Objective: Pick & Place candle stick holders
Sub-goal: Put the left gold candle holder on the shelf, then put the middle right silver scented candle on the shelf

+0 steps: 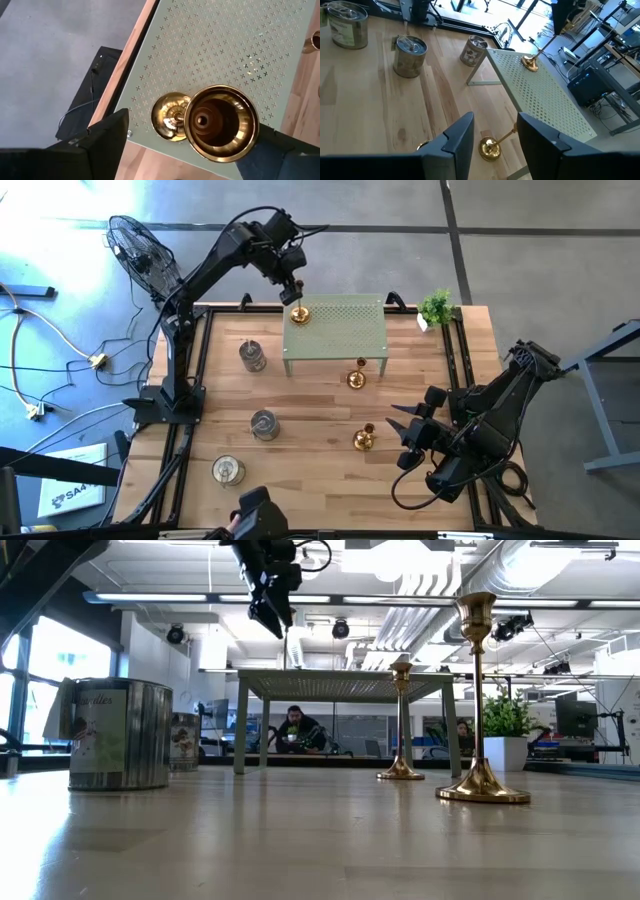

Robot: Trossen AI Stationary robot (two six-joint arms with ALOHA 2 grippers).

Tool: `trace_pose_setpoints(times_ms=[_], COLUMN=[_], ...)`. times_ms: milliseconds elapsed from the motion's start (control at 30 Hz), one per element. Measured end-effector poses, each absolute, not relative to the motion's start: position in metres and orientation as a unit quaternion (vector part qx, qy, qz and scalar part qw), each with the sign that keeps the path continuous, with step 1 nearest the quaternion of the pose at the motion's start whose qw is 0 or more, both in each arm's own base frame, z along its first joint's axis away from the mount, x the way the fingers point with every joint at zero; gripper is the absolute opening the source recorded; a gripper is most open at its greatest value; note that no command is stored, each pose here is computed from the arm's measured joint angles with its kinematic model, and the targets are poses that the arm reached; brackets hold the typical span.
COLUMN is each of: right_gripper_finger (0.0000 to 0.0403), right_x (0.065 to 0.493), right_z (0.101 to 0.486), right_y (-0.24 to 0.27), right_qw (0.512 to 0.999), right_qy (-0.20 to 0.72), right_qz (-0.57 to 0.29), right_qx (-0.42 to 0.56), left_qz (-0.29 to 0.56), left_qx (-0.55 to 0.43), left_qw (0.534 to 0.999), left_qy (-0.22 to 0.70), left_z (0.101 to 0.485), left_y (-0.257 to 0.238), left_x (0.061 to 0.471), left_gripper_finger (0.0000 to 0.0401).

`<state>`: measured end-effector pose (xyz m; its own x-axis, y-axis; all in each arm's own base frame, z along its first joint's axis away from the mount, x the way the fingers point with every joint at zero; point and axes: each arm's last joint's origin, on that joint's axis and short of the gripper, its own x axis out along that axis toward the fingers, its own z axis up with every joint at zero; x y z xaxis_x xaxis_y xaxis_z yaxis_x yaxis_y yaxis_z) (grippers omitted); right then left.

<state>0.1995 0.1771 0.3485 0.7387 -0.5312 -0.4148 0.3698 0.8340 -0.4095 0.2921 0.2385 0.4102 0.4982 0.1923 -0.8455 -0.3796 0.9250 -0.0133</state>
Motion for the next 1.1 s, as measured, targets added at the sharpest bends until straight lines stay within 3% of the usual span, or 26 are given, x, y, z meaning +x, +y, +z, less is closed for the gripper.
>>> trace_pose_setpoints(times_ms=[667, 1100], right_gripper_finger=[0.0145, 0.0145], right_x=[0.199, 0.199], right_z=[0.349, 0.349], right_y=[0.177, 0.177], right_qw=[0.92, 0.919], right_qy=[0.266, 0.267], right_qz=[-0.244, -0.244], right_qx=[-0.152, -0.154], left_qz=[0.193, 0.219], left_qx=[-0.07, -0.033], left_qw=[0.871, 0.887], left_qy=[0.447, 0.405], left_z=[0.422, 0.45], left_y=[0.236, 0.219], left_x=[0.292, 0.279], left_gripper_finger=[0.0309, 0.0309])
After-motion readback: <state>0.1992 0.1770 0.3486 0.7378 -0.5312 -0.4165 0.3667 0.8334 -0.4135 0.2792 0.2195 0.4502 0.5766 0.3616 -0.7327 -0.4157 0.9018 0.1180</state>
